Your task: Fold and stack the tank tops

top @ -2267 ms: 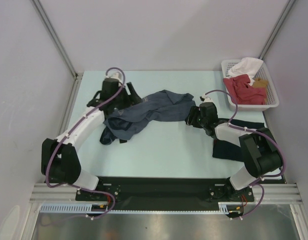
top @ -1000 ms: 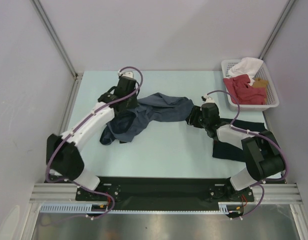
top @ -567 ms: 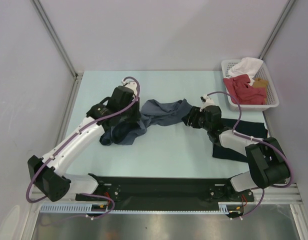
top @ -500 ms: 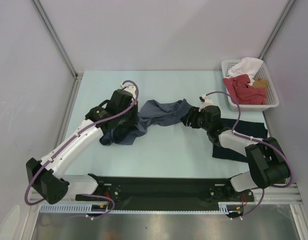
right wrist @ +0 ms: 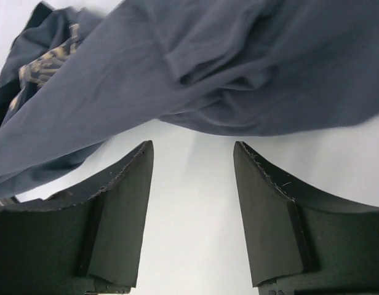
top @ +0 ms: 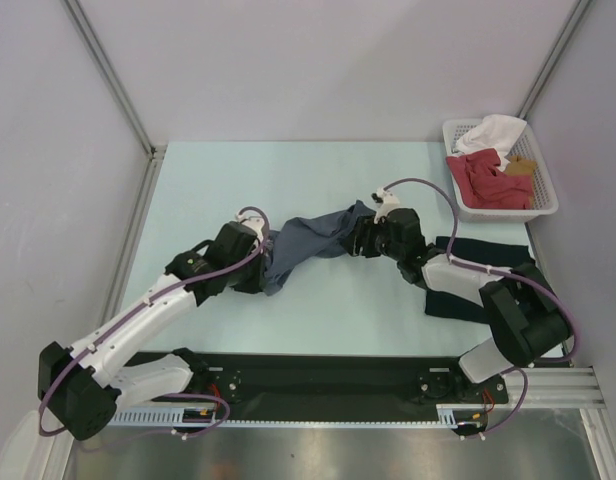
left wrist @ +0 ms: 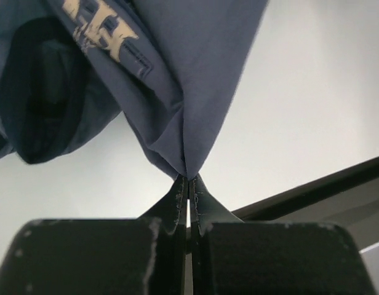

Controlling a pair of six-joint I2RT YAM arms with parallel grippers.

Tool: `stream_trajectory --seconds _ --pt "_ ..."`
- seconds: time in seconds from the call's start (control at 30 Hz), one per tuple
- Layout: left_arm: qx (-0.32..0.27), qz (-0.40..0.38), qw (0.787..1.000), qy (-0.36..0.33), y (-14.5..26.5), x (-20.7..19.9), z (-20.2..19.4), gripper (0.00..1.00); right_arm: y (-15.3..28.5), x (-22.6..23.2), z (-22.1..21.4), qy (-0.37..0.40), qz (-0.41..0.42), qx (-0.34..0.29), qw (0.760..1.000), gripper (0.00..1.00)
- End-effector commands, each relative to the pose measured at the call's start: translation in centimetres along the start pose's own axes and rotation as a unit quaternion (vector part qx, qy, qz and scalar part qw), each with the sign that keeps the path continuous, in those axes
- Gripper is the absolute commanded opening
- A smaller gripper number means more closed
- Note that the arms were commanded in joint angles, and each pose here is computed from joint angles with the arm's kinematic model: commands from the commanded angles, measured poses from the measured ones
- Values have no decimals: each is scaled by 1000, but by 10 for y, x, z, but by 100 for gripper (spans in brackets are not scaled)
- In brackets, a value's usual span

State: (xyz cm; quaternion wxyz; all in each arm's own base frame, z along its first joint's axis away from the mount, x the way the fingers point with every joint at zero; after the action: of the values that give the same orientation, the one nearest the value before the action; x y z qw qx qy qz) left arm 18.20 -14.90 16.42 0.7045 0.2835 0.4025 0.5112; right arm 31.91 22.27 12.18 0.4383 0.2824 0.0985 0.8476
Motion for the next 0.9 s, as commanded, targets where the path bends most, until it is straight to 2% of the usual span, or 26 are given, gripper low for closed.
stream_trajectory --seconds 0.0,0.13,0.33,0.4,0.43,0.5,0.53,0.57,0.67,0.8,0.83,0.87 --pt "-50 -79 996 13 10 -34 30 0 0 28 22 50 28 -33 998 59" --pt "-54 -111 992 7 7 -63 64 0 11 20 26 49 3 -56 997 57" --pt "-13 -117 993 -20 -48 -120 112 0 25 -5 30 13 -26 -88 996 55" --pt "-11 -110 994 -22 -70 -131 128 4 29 -3 30 15 -21 -95 995 55" --pt "-7 -97 995 -22 -78 -131 131 7 30 -2 29 17 -15 -97 995 55" --pt "-24 -59 998 -23 -93 -131 151 25 31 -1 24 18 -7 -94 995 55" --pt "-25 -40 999 -23 -96 -128 154 35 31 0 25 20 -1 -98 995 55" --pt "-32 -33 999 -24 -98 -130 161 56 31 1 25 22 2 -97 995 55" --pt "-56 -11 998 -27 -88 -123 168 80 29 7 23 29 21 -94 995 55" --pt "-81 4 997 -19 -60 -105 166 83 27 17 20 43 50 -88 994 51" --pt "-102 -11 995 -11 -41 -103 170 83 25 21 19 49 63 -85 993 51" --pt "-92 -6 996 -6 -42 -91 159 83 23 29 16 57 82 -79 992 52"
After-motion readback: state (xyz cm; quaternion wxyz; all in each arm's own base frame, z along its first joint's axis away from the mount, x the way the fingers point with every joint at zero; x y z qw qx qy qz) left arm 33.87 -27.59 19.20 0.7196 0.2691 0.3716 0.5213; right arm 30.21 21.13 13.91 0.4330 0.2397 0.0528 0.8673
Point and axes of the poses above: each gripper's point midway between its finger pads, its own y axis back along the fingers, its own x axis along the line the jaws close on, z = x × y, the point moved 4 cm from there along y, back along the fingers, and after that the axes turned 7 degrees about y, right-handed, at the moved point
